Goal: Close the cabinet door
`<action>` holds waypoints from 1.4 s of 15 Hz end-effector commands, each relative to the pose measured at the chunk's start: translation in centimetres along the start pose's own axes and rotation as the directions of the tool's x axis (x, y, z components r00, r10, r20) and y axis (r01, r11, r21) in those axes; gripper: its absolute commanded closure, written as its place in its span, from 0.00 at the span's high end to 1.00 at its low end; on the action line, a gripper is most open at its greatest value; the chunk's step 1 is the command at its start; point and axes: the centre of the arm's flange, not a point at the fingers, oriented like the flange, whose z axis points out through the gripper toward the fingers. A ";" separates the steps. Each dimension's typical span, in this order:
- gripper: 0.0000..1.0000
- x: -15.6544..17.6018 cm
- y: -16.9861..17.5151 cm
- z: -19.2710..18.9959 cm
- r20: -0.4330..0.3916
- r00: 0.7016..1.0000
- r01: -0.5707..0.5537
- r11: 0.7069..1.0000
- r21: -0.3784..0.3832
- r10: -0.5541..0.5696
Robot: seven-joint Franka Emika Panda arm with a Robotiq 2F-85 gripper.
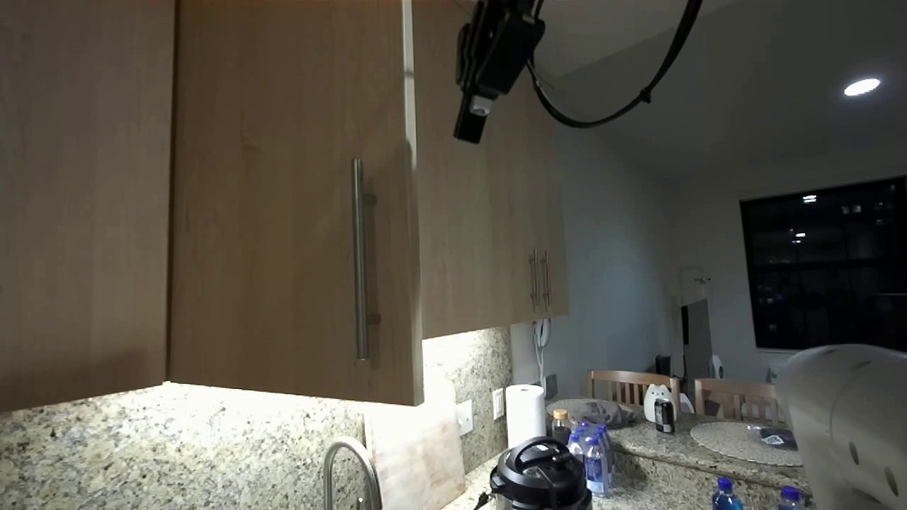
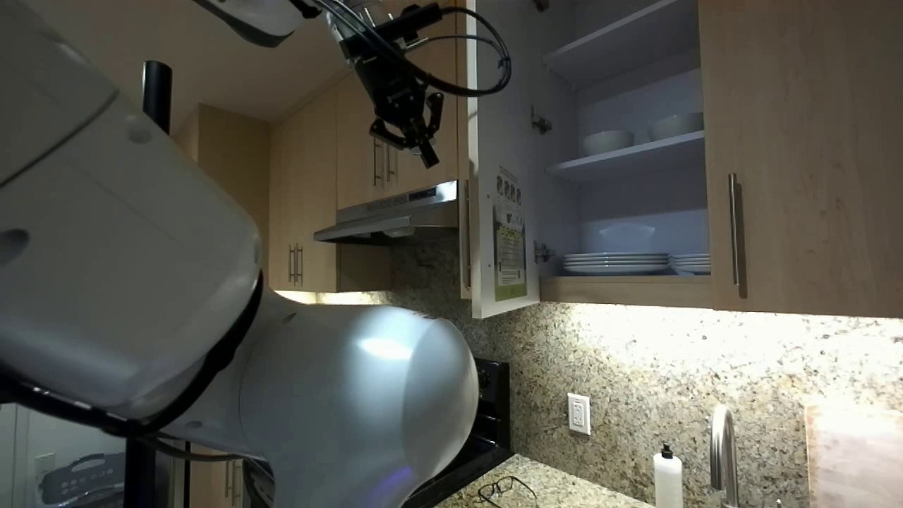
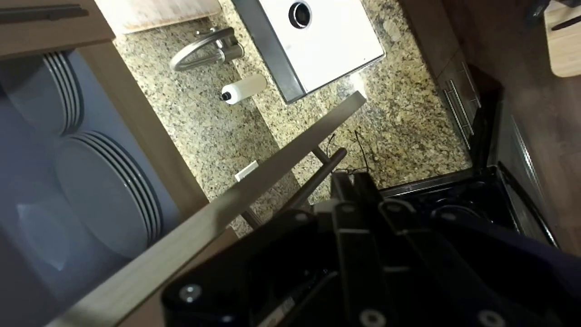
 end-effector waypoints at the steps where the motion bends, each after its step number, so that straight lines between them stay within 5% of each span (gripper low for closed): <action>1: 0.08 1.7 -0.4 -0.5 -0.030 0.996 0.083 0.996 -0.018 -0.083; 13: 0.07 7.1 3.2 1.6 -0.180 0.983 -0.065 0.984 -0.166 0.034; 21: 0.06 7.5 5.8 3.1 -0.199 0.933 -0.352 0.870 -0.344 0.299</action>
